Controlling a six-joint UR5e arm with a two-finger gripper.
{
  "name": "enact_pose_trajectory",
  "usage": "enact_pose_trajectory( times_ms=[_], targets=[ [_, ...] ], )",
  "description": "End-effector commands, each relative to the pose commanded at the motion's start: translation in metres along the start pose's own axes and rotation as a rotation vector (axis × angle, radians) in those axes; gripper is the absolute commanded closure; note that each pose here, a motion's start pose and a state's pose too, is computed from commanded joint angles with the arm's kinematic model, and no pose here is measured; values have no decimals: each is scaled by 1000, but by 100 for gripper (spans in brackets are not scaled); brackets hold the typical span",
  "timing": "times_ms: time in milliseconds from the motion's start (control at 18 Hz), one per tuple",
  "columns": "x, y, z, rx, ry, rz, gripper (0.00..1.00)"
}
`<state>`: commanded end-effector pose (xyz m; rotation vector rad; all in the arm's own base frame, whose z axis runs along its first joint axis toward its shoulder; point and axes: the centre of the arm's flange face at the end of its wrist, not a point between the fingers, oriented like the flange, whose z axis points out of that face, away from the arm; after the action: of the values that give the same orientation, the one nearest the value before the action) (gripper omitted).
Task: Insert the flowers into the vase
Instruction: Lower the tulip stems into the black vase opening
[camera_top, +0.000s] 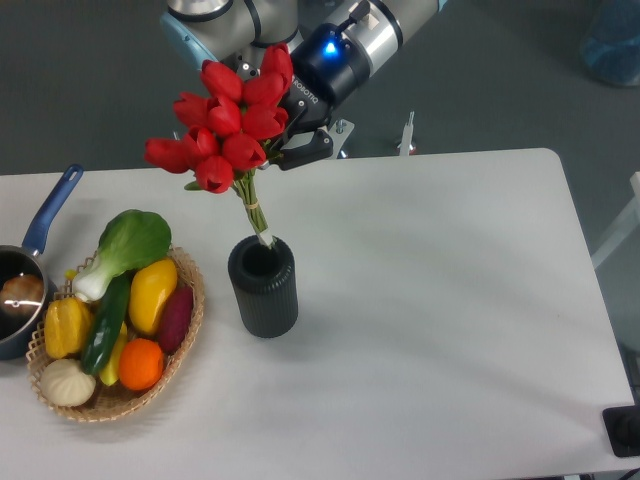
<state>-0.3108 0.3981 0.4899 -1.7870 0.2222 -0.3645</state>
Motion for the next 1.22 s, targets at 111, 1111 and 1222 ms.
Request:
enact_pose_trajectory(
  times_ms=[111,1111,1222],
  targets=[
    [-1,1,0,0,1,-1,93],
    [-11,47,27,-15,54,-47,91],
    [-16,53,28,-19,55,-57,91]
  ],
)
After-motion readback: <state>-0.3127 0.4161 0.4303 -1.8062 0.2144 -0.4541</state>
